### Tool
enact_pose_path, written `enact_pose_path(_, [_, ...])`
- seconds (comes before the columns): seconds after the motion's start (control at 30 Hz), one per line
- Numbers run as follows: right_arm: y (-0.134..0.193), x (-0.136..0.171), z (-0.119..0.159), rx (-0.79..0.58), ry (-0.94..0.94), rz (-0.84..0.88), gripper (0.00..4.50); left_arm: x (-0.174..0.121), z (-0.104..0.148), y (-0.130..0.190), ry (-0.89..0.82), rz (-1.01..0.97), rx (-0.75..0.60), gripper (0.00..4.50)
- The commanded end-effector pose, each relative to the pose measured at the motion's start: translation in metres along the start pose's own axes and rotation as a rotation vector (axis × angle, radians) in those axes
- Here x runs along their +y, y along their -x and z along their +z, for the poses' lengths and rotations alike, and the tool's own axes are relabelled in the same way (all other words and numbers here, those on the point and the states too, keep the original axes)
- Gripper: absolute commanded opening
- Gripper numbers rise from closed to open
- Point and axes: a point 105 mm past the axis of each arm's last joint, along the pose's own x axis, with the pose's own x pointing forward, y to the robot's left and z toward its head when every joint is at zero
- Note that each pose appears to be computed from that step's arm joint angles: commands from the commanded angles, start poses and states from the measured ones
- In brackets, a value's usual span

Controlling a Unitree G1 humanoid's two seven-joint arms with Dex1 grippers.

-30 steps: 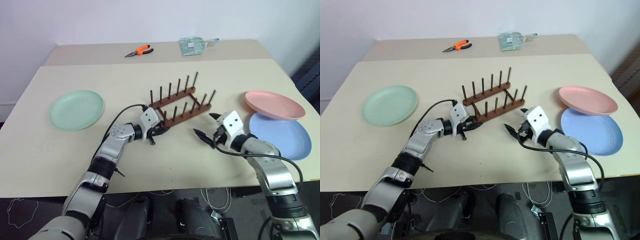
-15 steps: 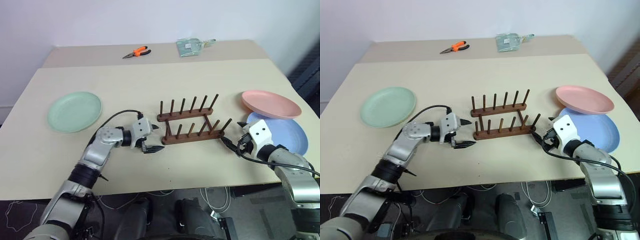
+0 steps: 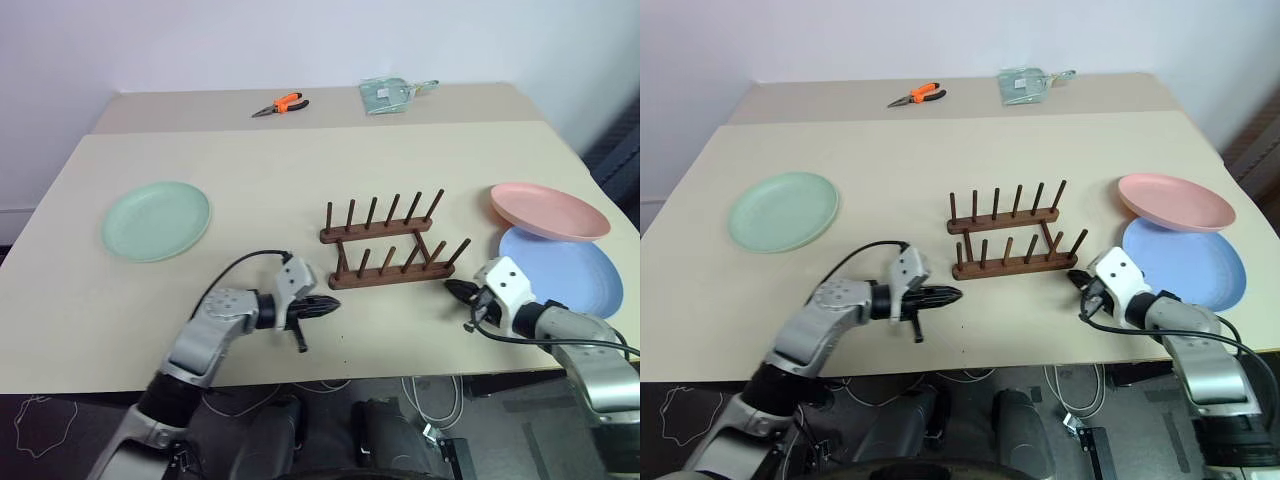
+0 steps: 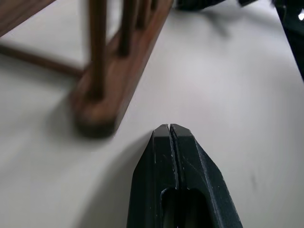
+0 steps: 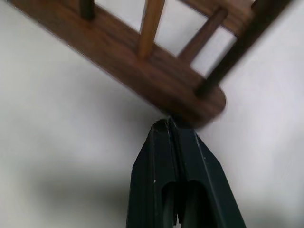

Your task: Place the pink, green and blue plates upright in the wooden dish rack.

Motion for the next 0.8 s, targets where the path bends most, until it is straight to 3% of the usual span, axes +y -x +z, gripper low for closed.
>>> enact_pose_path(0.03, [-0.021,0.0,0.004,-0.002,0.049,-0.066,0.0,0.036,-0.013,-0.011,-0.021,0.254,0.073,0.01])
enact_pose_path(0.27, [-0.061,-0.008,0.028,-0.058,0.069,-0.171,0.0,0.092,-0.013,-0.007,-0.003,0.56,0.078,0.01])
enact_pose_path(0.5, [-0.067,-0.03,0.041,-0.082,0.09,-0.222,0.0,0.093,-0.007,-0.008,-0.023,0.539,0.049,0.01])
enact_pose_path(0.6, [-0.051,-0.039,0.044,-0.084,0.138,-0.212,0.81,0.087,-0.004,-0.007,-0.033,0.513,0.026,0.0])
enact_pose_path(0.8, [0.012,-0.077,0.06,-0.038,0.377,-0.273,3.65,0.065,0.017,-0.002,-0.056,0.409,-0.085,0.0])
